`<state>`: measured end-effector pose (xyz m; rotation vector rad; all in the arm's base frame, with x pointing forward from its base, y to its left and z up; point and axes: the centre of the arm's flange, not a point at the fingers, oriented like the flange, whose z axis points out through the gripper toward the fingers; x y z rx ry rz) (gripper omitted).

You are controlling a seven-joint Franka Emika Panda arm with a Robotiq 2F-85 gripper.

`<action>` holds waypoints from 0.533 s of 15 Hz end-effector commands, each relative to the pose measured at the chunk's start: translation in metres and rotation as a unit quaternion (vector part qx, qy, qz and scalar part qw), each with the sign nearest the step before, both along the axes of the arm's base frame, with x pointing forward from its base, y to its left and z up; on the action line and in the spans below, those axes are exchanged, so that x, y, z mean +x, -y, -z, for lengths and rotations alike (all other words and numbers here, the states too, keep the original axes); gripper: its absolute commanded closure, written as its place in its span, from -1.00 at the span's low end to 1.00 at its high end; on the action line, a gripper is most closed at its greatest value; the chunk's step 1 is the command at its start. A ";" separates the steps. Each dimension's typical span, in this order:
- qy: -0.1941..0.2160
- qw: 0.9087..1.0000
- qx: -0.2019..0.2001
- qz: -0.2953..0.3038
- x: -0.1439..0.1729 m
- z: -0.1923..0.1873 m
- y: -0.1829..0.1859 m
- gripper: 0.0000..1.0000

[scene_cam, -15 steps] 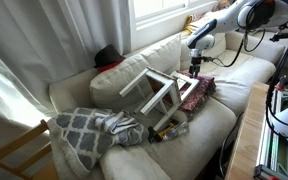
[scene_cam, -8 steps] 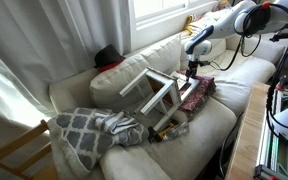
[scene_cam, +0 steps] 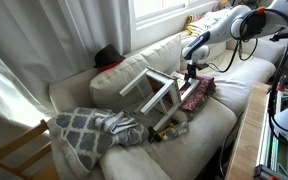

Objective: Lift the chair laying on the sofa seats to make it stand on its four legs on the sofa

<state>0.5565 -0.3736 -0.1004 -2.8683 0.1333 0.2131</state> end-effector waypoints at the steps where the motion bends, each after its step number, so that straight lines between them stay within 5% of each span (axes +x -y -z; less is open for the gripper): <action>1: -0.011 0.999 -0.034 -0.006 -0.007 0.023 -0.005 -0.76; 8: -0.032 0.998 -0.044 -0.014 -0.007 0.022 -0.012 0.35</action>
